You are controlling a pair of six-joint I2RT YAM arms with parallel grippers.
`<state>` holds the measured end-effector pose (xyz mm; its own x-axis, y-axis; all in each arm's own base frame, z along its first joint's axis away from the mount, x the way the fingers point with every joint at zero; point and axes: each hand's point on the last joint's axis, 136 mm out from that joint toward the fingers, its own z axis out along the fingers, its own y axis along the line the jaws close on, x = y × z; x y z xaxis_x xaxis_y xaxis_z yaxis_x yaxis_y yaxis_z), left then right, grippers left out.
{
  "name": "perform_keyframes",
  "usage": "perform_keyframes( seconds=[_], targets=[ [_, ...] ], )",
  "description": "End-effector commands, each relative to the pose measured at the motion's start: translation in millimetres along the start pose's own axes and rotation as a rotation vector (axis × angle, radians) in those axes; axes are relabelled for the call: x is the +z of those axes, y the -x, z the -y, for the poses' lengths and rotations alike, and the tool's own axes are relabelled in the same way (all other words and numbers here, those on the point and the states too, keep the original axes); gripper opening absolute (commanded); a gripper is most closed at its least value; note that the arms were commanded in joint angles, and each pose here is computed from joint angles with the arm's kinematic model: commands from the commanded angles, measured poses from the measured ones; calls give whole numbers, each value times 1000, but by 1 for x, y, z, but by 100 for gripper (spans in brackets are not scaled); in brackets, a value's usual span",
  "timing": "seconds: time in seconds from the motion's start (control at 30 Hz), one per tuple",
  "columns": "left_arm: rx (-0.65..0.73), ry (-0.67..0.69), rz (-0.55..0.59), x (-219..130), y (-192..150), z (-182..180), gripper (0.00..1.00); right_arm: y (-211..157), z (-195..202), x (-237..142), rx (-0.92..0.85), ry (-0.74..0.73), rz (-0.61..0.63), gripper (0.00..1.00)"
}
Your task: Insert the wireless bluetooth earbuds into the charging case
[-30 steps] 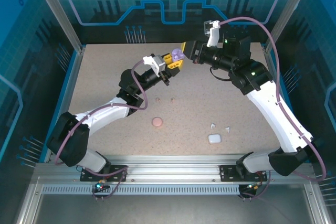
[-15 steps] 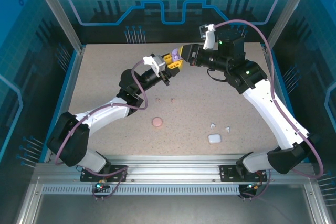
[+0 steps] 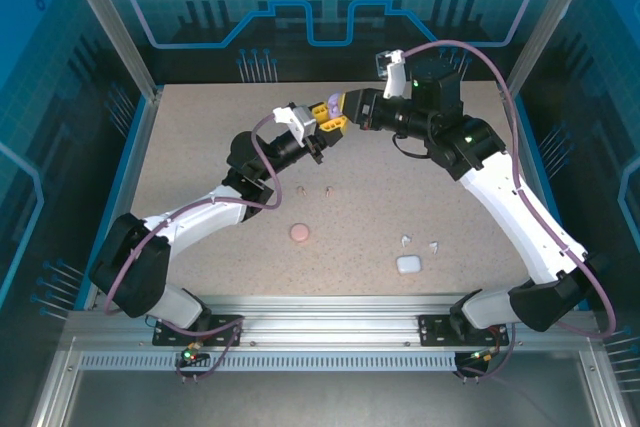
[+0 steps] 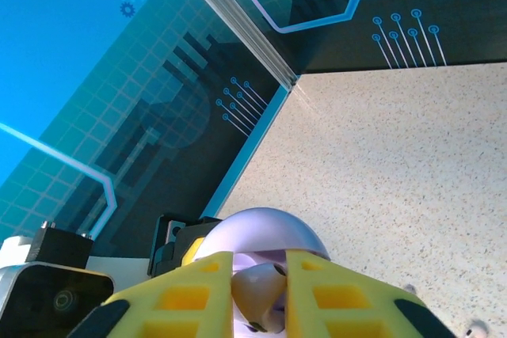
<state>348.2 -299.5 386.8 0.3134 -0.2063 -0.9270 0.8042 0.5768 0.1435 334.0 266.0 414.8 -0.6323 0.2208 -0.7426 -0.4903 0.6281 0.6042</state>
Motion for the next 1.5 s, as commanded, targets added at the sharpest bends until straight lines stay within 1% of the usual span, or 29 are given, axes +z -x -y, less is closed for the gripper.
perform_keyframes(
  seconds=[0.0, 0.07, 0.2, 0.37, 0.57, 0.67, 0.77, 0.83, 0.97, 1.07, 1.27, 1.37, 1.47],
  targets=[
    [36, -15, 58, 6, 21, 2, 0, -17, -3, 6, -18, 0, -59, 29],
    [33, -15, 55, 6, 19, 3, 0, -10, -4, 2, -21, -8, -37, 37],
    [27, -17, 51, 6, 17, 4, 0, 12, -13, -10, -34, -3, 27, 48],
    [24, -19, 48, 7, 15, 4, 0, 32, -20, -26, -47, 1, 84, 52],
    [24, -22, 51, 7, 17, 6, 0, 49, -16, -45, -56, -31, 147, 56],
    [18, -26, 50, 8, 16, 7, 0, 58, -8, -46, -59, -59, 158, 59],
    [7, -38, 44, 8, 15, 9, 0, 66, 5, -38, -66, -101, 135, 59],
    [-2, -51, 33, 9, 12, 12, 0, 67, 15, -27, -67, -138, 100, 58],
    [-16, -66, 17, 10, 8, 16, 0, 59, 33, 1, -69, -191, -7, 39],
    [-26, -69, 6, 11, 6, 18, 0, 50, 43, 19, -63, -205, -72, 29],
    [-34, -61, -8, 13, 2, 17, 0, 27, 50, 44, -62, -201, -195, 23],
    [-33, -51, -9, 14, 0, 15, 0, 15, 48, 43, -72, -204, -230, 20],
    [-35, -42, -14, 15, -2, 13, 0, 5, 49, 34, -92, -227, -234, 19]
  ],
)
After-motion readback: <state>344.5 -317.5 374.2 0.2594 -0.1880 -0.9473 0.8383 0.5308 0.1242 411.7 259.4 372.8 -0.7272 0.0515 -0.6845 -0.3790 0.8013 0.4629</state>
